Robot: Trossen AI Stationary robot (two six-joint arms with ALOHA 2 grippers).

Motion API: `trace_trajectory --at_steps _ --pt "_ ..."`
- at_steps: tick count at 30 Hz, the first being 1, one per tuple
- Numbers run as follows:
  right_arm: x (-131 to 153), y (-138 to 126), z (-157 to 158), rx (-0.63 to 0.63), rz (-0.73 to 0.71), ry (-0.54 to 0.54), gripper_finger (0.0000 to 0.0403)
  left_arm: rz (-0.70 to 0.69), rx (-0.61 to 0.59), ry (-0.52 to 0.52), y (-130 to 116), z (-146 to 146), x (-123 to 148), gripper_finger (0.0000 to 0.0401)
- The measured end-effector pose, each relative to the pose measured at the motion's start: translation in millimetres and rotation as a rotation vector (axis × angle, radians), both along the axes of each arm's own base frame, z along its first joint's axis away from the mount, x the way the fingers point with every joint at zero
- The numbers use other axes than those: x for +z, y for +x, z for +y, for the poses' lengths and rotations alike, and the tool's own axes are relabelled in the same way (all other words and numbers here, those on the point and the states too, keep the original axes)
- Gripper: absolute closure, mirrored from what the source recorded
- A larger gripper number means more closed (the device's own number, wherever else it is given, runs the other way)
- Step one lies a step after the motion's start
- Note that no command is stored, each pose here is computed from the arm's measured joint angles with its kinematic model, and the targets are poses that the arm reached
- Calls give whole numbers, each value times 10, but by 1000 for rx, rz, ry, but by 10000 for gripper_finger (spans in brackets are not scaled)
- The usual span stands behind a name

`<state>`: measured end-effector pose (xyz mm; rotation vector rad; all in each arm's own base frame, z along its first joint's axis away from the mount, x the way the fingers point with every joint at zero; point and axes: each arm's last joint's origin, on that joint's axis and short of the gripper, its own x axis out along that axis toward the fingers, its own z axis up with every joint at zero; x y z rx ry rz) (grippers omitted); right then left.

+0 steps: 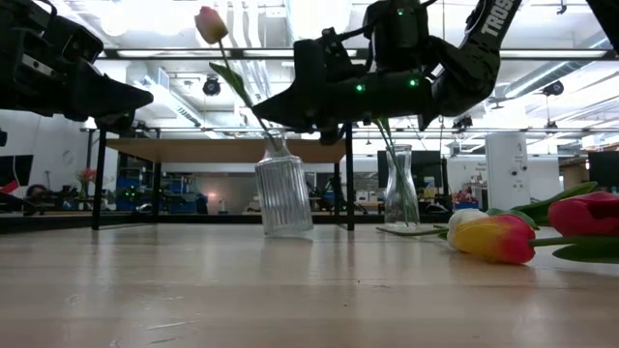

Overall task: Pick and place flowers into a vace then onto a shelf
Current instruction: Put the pink tulip into the bottom transparent vase

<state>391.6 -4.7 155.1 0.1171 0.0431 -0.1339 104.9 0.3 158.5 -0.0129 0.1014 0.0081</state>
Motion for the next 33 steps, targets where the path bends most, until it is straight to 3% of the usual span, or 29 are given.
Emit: trace_trajectory --at_steps 33 --pt "23 -196 70 20 33 45 394 0 0 0 0 0 1 401"
